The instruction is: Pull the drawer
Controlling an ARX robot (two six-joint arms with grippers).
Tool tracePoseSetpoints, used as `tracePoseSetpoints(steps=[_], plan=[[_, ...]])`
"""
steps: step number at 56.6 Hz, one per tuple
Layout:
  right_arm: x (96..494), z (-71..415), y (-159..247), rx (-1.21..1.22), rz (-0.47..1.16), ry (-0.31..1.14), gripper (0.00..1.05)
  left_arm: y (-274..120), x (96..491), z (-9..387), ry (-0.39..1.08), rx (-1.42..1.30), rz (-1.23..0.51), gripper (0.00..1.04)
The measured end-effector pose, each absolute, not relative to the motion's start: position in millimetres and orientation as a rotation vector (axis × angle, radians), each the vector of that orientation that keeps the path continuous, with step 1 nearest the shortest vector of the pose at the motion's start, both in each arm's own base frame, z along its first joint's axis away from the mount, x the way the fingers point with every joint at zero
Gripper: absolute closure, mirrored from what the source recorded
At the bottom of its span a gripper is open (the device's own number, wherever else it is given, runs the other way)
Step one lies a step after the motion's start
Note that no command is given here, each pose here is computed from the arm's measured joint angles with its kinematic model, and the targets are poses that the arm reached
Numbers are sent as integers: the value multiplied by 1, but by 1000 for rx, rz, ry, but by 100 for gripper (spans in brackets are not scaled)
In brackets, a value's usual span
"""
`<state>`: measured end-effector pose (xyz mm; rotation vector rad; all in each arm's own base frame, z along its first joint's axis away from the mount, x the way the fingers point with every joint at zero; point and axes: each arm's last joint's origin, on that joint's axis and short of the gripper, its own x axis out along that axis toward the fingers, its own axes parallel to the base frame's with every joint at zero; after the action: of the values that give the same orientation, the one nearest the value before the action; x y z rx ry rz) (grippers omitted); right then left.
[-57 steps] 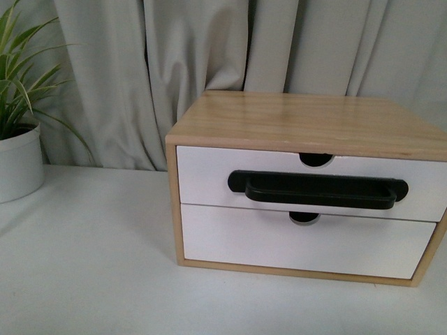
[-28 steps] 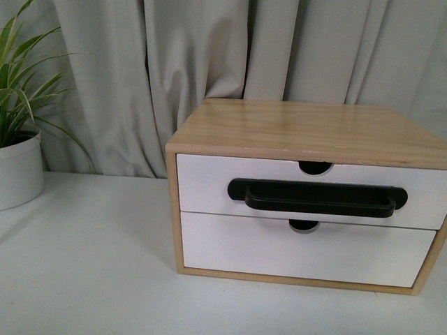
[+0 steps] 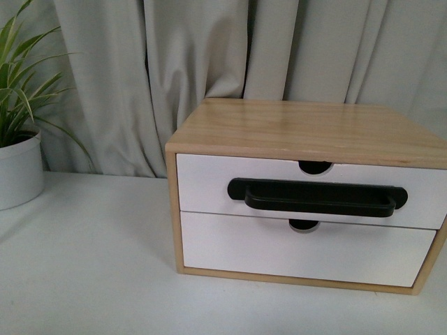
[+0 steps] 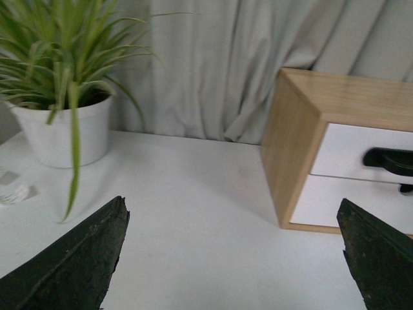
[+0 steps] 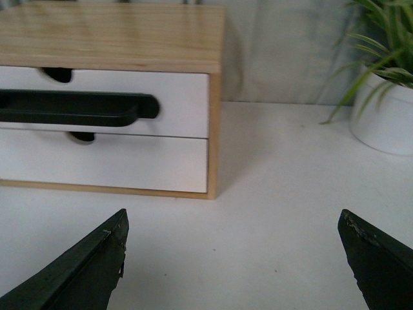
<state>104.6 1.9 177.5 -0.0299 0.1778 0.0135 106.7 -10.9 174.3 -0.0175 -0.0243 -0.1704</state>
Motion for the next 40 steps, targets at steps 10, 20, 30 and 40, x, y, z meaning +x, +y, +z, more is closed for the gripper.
tracePoseSetpoints(steps=[10,20,30,40], plan=[[122,208,5,-181,229,256,9,-27,127,188,-11,192,-448,6],[154,233,8,-375,441,352,9,-46,167,204,-19,532,-715,6],[172,243,17,-538,657,406,9,-76,201,222,-57,859,-941,6],[185,257,23,-676,797,391,9,-108,226,231,-49,1044,-1100,6]])
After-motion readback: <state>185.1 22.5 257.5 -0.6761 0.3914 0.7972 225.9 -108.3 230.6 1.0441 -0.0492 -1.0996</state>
